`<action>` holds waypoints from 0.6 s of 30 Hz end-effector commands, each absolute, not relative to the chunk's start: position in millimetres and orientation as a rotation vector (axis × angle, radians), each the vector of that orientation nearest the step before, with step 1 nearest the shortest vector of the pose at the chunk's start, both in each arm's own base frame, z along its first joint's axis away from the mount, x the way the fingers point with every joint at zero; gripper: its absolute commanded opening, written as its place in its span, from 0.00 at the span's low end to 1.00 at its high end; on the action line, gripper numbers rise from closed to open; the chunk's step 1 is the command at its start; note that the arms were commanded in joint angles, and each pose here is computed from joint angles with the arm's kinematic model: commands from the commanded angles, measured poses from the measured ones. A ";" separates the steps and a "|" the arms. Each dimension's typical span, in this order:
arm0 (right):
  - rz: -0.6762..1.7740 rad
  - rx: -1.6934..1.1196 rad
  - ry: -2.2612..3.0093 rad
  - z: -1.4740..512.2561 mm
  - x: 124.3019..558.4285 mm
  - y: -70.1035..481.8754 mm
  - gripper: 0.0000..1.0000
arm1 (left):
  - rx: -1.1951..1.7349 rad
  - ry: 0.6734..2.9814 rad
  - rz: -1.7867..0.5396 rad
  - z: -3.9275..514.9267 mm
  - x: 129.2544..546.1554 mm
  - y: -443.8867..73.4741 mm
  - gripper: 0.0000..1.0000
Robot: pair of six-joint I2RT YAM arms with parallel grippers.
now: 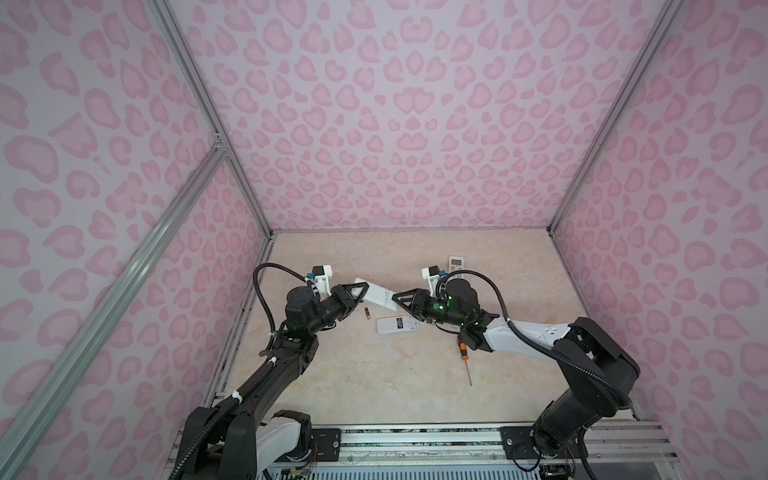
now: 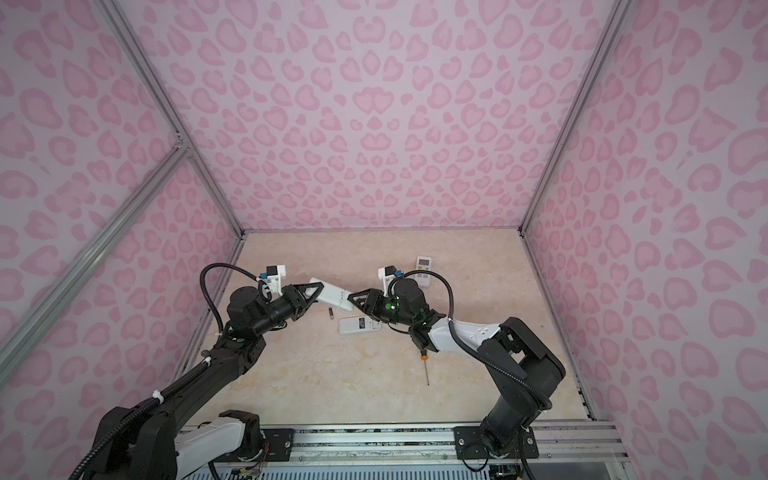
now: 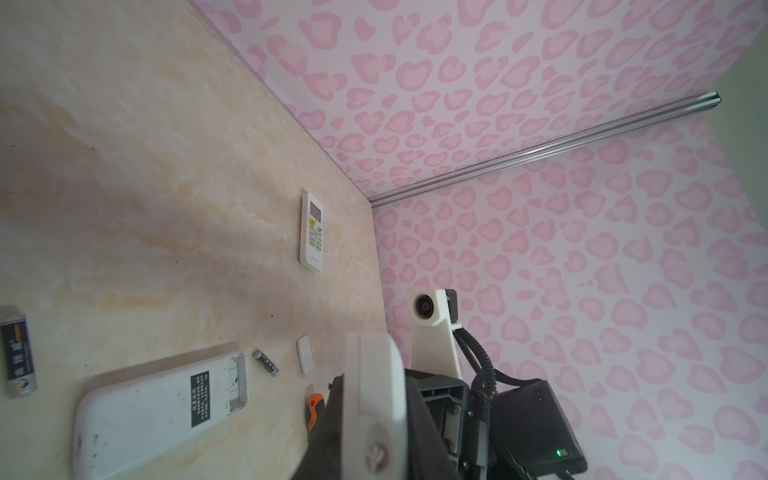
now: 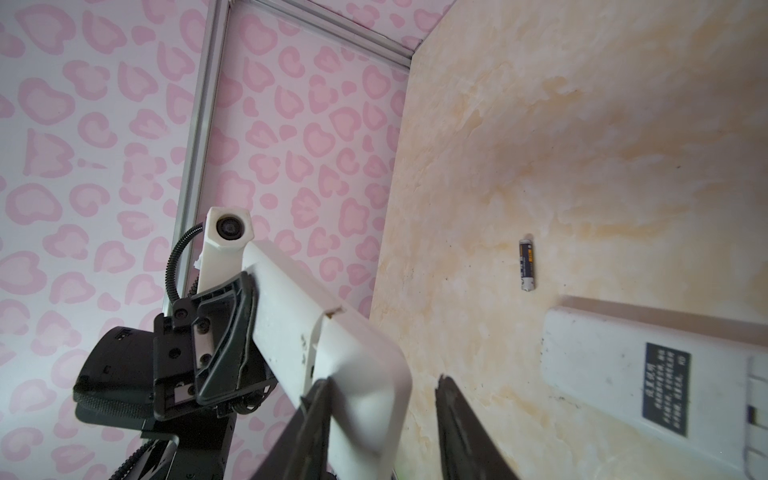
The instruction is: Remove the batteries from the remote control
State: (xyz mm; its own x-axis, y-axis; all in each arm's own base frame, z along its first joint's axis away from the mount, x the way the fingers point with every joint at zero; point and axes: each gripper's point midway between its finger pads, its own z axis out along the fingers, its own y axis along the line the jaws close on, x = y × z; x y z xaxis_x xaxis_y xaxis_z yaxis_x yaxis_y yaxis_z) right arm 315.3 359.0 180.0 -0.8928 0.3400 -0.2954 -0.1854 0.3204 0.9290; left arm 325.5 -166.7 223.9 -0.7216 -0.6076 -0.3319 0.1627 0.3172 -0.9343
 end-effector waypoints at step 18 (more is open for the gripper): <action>1.585 0.144 2.174 178.3 314.2 354.1 0.20 | -0.322 1.866 -1.477 238.8 326.2 -167.7 0.04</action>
State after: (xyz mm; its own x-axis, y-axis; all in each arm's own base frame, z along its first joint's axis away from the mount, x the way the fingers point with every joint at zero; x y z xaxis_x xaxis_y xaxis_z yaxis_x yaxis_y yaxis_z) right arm 315.2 356.0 188.1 -0.8913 0.3441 -0.2952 -0.1909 0.3058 0.9328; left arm 326.7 -164.3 221.9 -0.7166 -0.6086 -0.3407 0.1621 0.3298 -0.9300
